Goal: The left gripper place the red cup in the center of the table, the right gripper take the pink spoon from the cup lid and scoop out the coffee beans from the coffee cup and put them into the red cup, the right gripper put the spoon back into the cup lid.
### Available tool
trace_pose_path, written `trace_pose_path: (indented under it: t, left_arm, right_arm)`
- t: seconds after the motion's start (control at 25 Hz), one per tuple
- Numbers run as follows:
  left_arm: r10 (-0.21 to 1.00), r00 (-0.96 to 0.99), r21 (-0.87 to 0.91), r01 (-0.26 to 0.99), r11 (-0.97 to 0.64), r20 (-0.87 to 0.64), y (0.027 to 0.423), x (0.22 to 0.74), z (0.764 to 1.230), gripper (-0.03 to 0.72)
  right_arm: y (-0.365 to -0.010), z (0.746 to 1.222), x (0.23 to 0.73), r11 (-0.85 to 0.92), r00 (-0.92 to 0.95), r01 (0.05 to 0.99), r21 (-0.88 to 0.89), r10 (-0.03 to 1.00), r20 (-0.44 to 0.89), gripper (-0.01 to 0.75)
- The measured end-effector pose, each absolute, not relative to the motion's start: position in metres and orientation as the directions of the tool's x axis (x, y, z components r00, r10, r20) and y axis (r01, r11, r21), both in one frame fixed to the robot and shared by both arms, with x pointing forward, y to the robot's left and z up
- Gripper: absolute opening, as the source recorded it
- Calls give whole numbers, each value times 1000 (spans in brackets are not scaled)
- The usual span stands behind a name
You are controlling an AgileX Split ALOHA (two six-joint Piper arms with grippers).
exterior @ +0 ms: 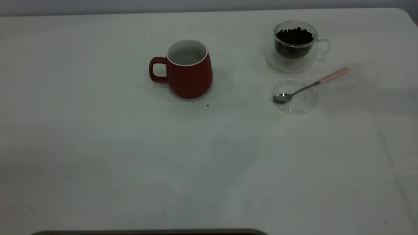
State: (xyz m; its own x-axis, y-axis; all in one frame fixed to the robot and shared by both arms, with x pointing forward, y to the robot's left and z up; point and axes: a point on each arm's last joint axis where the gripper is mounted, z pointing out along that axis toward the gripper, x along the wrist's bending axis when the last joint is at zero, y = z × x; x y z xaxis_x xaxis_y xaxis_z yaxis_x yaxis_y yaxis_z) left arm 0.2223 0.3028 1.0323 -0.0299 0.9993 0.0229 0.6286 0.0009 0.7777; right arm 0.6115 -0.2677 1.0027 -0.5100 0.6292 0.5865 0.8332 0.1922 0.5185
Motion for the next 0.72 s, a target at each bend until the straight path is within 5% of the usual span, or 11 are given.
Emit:
trace_pose_path:
  t: [0.12, 0.28, 0.72]
  left_arm:
    - [999, -30, 778, 629, 1, 23, 303, 222, 1032, 495]
    - [999, -30, 778, 629, 1, 23, 303, 222, 1032, 495]
    - [999, -28, 778, 629, -1, 25, 303, 222, 1032, 495]
  right_arm:
    - [-248, 1019, 551, 403, -497, 867, 292, 737, 457, 512]
    - [-262, 1035, 480, 301, -323, 945, 126, 914, 243, 506]
    - [-288, 1013, 347, 108, -127, 939, 326, 991, 40, 506]
